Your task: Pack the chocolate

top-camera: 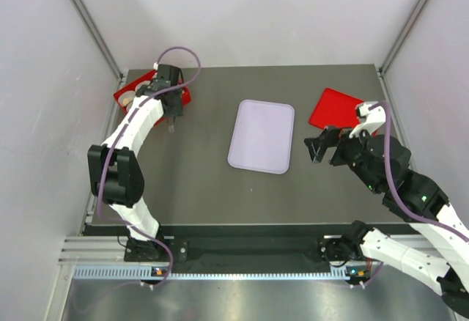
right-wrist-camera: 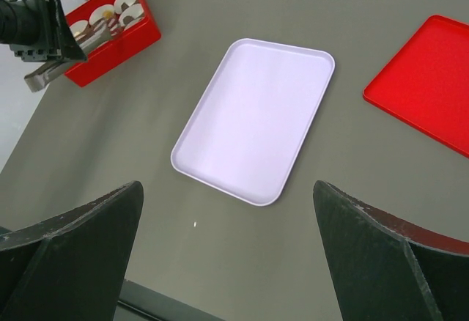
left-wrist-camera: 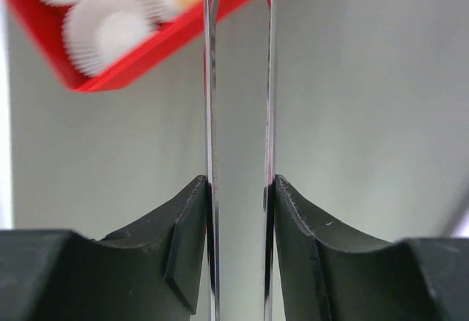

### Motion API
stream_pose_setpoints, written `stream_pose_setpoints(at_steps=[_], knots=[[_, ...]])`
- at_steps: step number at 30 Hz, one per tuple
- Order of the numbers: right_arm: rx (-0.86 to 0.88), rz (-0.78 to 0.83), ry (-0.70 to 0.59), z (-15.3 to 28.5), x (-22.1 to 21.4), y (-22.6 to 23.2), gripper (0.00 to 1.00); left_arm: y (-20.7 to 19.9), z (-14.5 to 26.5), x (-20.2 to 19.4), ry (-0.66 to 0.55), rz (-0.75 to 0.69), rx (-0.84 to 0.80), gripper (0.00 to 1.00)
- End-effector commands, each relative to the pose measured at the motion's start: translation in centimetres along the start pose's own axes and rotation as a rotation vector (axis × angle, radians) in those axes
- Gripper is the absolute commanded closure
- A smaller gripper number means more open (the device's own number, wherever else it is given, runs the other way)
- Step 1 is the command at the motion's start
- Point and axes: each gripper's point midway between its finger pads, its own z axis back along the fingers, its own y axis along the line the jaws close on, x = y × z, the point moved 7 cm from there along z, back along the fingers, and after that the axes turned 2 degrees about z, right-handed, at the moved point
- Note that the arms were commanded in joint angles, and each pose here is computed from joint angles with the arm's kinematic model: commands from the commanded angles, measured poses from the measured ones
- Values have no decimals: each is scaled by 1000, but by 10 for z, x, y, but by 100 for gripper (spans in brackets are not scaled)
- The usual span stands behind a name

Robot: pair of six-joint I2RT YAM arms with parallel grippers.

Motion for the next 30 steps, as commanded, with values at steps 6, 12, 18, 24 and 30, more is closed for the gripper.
stream_pose_setpoints(at_steps=[6,12,18,24,30], knots=[[20,-17,-1,-3,0,4,0,-63,61,-1,-208,-64,-322,55],[17,-30,-2,-1,-3,2,0,-76,22,-30,-137,-90,-349,55],[2,-24,-6,1,-5,-1,0,-78,-5,-70,6,-78,-340,55],[-28,-1,35,-9,-22,-5,0,-70,-6,-117,69,-90,-229,49],[-2,-12,80,-15,-35,-1,0,-69,-1,-154,136,-106,-202,42]])
